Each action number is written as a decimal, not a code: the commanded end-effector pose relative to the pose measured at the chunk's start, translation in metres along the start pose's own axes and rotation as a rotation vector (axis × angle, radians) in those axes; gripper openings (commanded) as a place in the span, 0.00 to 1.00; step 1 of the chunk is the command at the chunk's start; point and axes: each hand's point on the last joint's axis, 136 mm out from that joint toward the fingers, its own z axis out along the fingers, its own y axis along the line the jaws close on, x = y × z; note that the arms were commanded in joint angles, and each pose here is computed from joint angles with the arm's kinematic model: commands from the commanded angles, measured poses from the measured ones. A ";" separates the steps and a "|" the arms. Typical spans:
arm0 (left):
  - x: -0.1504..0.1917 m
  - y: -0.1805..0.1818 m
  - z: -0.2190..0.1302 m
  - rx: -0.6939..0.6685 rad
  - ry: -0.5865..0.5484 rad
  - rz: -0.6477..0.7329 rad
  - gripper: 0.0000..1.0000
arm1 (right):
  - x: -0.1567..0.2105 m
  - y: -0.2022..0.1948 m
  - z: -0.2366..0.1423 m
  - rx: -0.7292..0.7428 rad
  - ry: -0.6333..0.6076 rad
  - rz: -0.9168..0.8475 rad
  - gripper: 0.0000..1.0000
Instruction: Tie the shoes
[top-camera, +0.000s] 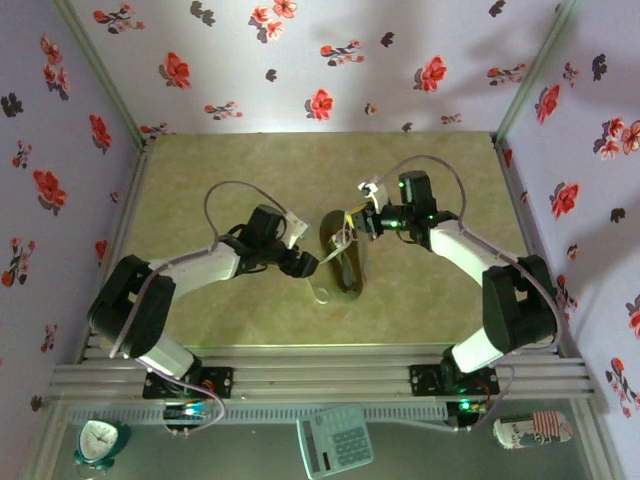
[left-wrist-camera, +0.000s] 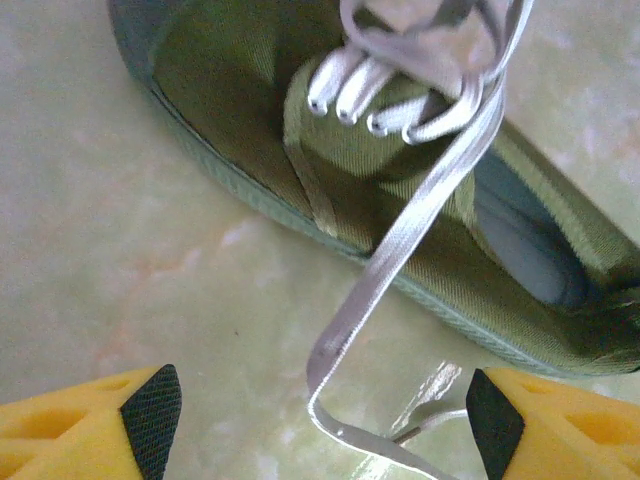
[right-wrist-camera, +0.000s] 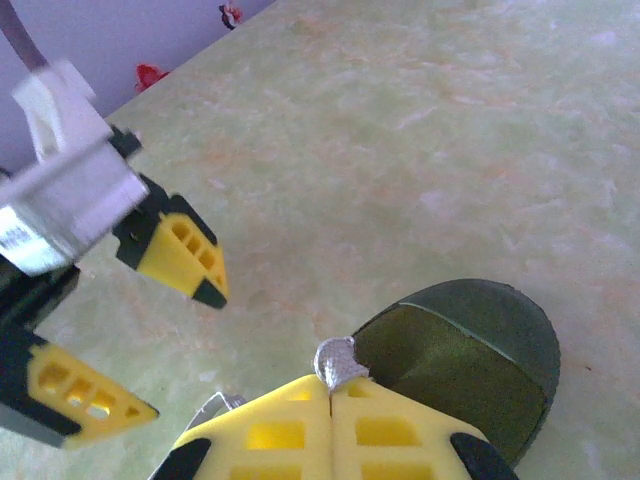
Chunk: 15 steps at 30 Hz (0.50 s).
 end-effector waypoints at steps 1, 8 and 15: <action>0.011 -0.001 0.011 -0.042 0.035 -0.011 0.80 | -0.010 0.005 -0.004 0.004 -0.026 -0.014 0.00; 0.035 0.005 0.025 -0.146 0.103 -0.033 0.81 | -0.008 0.006 -0.005 0.010 -0.018 -0.017 0.00; 0.040 0.012 0.033 -0.298 0.104 -0.092 0.72 | -0.003 0.006 -0.007 0.023 -0.009 -0.016 0.00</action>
